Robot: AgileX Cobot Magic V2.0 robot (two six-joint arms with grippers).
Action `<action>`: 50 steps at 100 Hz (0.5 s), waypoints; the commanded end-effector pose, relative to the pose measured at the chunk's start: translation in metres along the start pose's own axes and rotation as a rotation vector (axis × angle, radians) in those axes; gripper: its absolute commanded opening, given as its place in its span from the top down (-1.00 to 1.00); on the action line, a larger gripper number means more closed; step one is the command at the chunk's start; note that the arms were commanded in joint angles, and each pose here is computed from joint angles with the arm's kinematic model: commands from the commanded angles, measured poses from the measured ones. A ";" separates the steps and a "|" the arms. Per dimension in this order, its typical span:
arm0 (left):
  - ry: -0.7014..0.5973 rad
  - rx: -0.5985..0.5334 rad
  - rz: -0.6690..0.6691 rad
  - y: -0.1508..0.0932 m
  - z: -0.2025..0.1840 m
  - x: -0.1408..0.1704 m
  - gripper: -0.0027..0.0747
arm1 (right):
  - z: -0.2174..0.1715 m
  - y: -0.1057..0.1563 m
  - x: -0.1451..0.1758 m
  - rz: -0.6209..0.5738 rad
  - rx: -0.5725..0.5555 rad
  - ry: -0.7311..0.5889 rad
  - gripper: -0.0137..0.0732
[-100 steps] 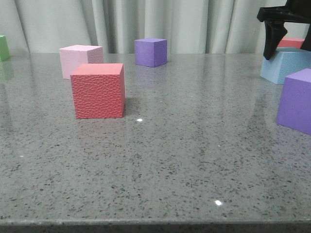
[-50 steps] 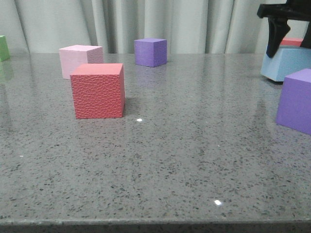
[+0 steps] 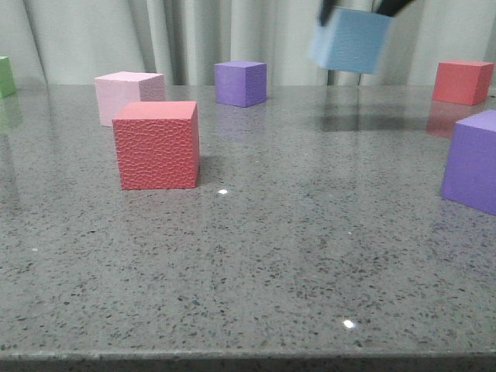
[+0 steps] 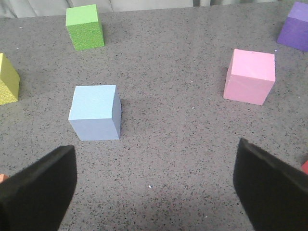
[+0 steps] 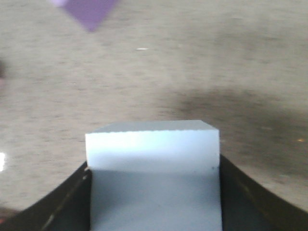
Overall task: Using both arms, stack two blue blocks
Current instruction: 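Grasp and lift the light blue cube with the right gripper, then carry the cube toward the purple cube and set it down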
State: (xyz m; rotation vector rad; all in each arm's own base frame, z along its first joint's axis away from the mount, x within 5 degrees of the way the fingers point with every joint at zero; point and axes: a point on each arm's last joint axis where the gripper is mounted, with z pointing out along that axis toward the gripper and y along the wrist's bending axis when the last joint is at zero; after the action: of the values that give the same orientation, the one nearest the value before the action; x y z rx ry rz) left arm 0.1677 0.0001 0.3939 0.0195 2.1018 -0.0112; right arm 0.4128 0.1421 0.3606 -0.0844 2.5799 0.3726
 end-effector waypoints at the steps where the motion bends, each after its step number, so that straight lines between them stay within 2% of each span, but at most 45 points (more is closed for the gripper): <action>1: -0.095 0.003 -0.013 0.000 -0.008 -0.014 -0.72 | -0.038 0.033 -0.005 -0.016 -0.083 -0.160 -0.14; 25: -0.078 0.004 -0.013 0.000 -0.008 -0.013 -0.72 | -0.020 0.078 0.001 0.009 -0.166 -0.168 -0.14; 50: -0.078 0.004 -0.013 0.000 -0.008 -0.013 -0.72 | 0.014 0.103 0.002 0.050 -0.193 -0.125 -0.14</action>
State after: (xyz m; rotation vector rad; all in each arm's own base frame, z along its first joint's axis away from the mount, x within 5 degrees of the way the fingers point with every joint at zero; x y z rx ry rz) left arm 0.1666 0.0000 0.3922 0.0204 2.1241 -0.0122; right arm 0.4097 0.2432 0.3401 -0.0803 2.5479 0.5545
